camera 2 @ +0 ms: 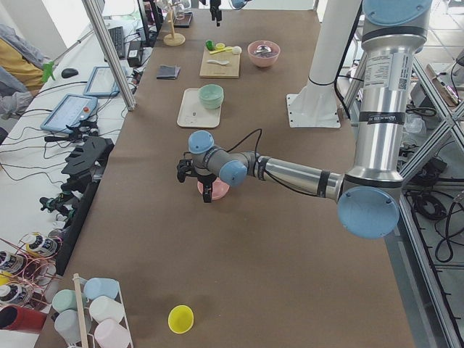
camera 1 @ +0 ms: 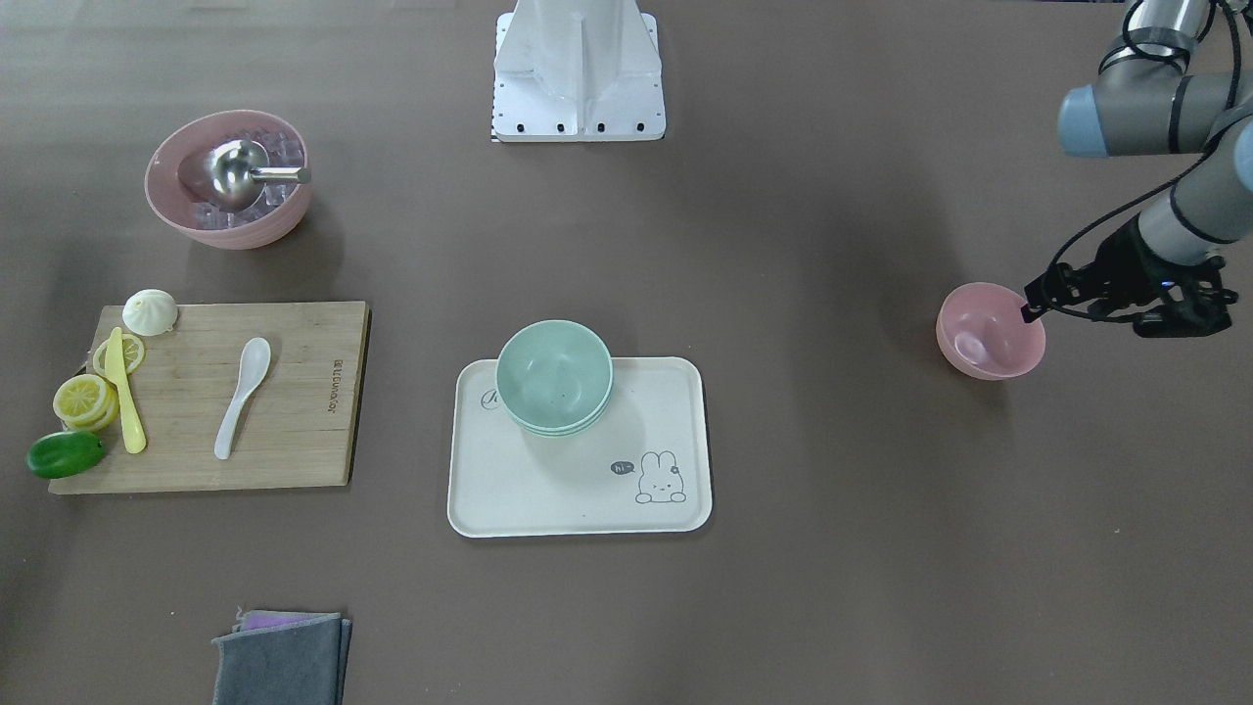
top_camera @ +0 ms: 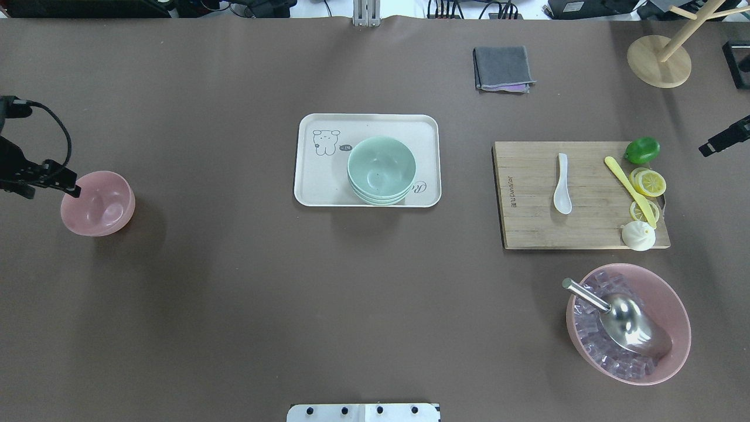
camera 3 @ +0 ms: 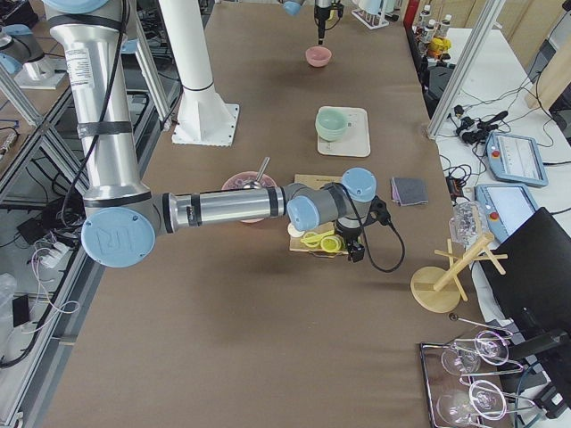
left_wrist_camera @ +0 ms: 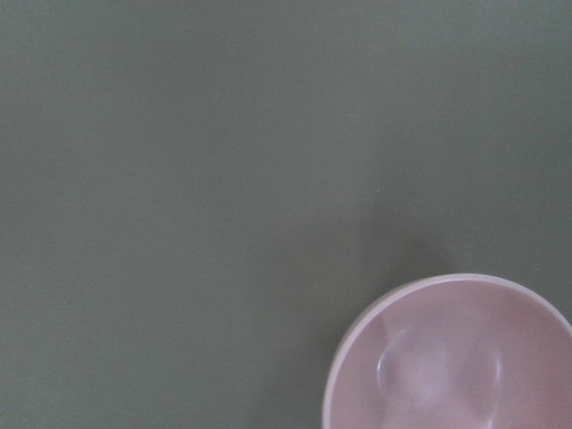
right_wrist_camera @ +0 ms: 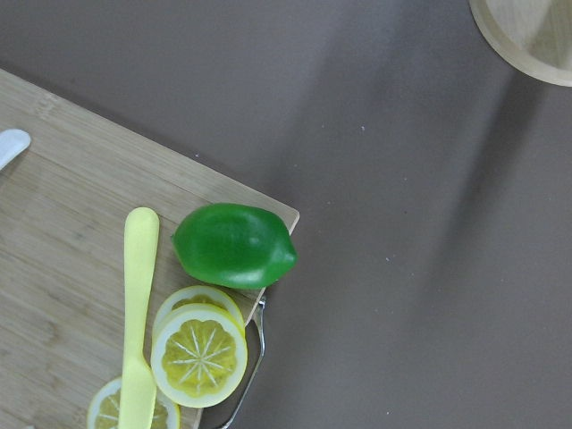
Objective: Stack pink bowl on green and place spoon
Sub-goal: 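Reach the left gripper down to the pink bowl's rim and grasp it, then carry the pink bowl over the green bowl while the right gripper reaches the spoon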
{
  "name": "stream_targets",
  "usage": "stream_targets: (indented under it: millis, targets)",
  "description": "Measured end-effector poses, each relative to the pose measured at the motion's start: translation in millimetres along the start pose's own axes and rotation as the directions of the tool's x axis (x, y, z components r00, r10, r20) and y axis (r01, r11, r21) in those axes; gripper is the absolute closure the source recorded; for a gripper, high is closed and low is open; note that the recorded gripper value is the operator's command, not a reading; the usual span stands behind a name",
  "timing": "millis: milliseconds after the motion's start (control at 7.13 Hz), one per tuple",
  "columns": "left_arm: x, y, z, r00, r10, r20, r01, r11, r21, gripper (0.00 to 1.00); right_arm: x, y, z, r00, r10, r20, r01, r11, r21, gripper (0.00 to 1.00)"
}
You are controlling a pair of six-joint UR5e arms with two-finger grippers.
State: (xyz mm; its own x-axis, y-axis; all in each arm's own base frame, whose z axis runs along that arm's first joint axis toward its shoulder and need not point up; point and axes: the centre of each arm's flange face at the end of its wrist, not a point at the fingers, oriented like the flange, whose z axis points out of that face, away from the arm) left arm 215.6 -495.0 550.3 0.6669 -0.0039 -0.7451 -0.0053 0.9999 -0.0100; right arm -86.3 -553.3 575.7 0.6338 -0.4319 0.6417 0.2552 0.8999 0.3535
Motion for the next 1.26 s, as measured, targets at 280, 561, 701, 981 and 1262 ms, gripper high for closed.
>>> stream_targets:
  millis: [280,561,701,981,1262]
  targets:
    - [-3.6,-0.4,34.7,1.0,0.012,0.005,-0.012,1.0,-0.005,1.0,-10.0,-2.7,5.4,0.999,0.034,0.011,-0.034,0.999,0.006,0.0]
    - [-5.8,-4.3,45.1,1.0,0.005,-0.002,-0.005,1.0,-0.006,1.0,-17.4,-4.7,8.6,0.998,0.062,0.019,-0.062,0.998,0.015,0.0]
    - [-1.6,-7.2,44.3,1.0,0.01,-0.006,-0.01,1.0,-0.005,1.0,-18.9,-5.4,8.5,0.998,0.068,0.019,-0.068,0.998,0.018,0.0]
    - [21.4,-11.3,27.8,0.997,0.058,-0.042,-0.057,0.998,0.031,1.0,-20.5,-7.4,8.1,0.997,0.077,0.017,-0.077,0.997,0.022,0.0]
    - [97.0,-25.4,-14.4,0.993,0.019,-0.113,-0.013,0.999,0.053,1.0,-27.3,-15.3,10.9,0.993,0.113,0.016,-0.113,0.993,0.021,0.0]
